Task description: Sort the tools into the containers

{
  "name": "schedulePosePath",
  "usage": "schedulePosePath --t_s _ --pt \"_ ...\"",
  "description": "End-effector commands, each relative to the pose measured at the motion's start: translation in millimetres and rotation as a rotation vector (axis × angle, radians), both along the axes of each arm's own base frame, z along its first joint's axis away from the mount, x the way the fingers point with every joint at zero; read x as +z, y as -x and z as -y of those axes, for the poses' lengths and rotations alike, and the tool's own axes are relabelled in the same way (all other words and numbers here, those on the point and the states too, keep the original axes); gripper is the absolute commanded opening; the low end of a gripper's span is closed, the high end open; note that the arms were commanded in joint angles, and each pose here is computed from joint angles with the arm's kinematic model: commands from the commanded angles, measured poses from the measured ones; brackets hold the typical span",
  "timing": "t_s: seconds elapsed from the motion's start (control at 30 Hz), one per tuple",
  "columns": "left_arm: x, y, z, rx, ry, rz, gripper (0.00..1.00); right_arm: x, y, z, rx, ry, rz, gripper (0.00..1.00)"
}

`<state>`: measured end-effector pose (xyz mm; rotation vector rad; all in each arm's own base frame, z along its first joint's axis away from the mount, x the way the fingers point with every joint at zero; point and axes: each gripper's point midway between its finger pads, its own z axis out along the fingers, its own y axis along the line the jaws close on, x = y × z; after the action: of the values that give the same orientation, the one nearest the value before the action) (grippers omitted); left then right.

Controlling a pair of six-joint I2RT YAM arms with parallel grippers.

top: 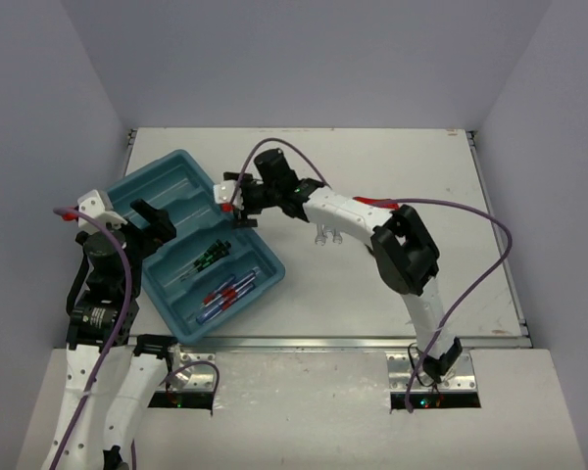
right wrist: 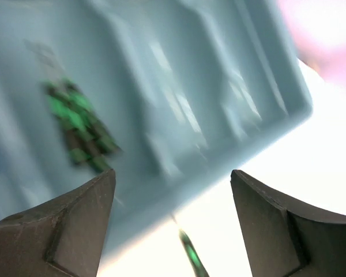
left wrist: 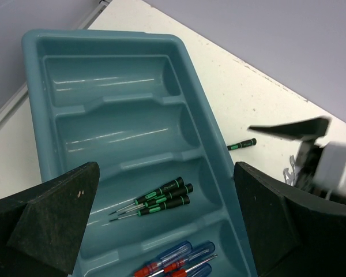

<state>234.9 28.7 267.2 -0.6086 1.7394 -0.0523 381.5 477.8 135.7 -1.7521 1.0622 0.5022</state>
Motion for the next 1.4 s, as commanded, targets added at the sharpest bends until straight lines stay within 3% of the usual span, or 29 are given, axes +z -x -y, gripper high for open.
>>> schedulePosePath --t_s 0.0,0.13,0.23,0.3,0.37,0.5,0.6,0.67,0.8,0.87,1.03,1.2,1.37 --pt "18 -3 0 -0.003 0.009 0.053 1.0 48 -62 53 -0.092 -0.107 -0.051 0.8" --pt "15 -10 9 -0.057 0.005 0.046 1.0 36 -83 80 -0.186 -0.133 -0.18 0.78" --pt "3 -28 31 -0.196 -0.001 0.003 1.0 34 -89 104 -0.329 -0.172 -0.268 0.78" --pt "-12 -47 51 -0.306 0.023 -0.085 1.0 54 -93 134 -0.546 -0.266 -0.234 0.99" --pt "-21 -64 78 -0.423 0.074 -0.162 1.0 81 -102 176 -0.796 -0.368 -0.187 0.99" --pt "3 -115 120 -0.465 -0.065 -0.249 1.0 96 -65 247 -1.151 -0.458 -0.394 0.99" --pt "-29 -154 144 -0.521 -0.178 -0.439 1.0 81 -18 283 -1.273 -0.431 -0.506 0.99" --pt "-53 -181 155 -0.588 -0.251 -0.496 1.0 81 10 305 -1.342 -0.481 -0.549 0.99" --pt "-106 -236 177 -0.694 -0.395 -0.597 1.0 94 67 332 -1.355 -0.616 -0.613 0.99" --pt "-136 -247 191 -0.761 -0.402 -0.655 1.0 94 88 343 -1.347 -0.675 -0.61 0.99" --pt "-187 -275 205 -0.83 -0.426 -0.724 0.99 76 113 344 -1.295 -0.66 -0.631 0.99" --pt "-247 -277 210 -0.87 -0.417 -0.834 0.88 66 114 343 -1.283 -0.617 -0.625 0.99" --pt "-272 -273 212 -0.916 -0.419 -0.875 0.65 58 113 333 -1.241 -0.586 -0.654 0.99"
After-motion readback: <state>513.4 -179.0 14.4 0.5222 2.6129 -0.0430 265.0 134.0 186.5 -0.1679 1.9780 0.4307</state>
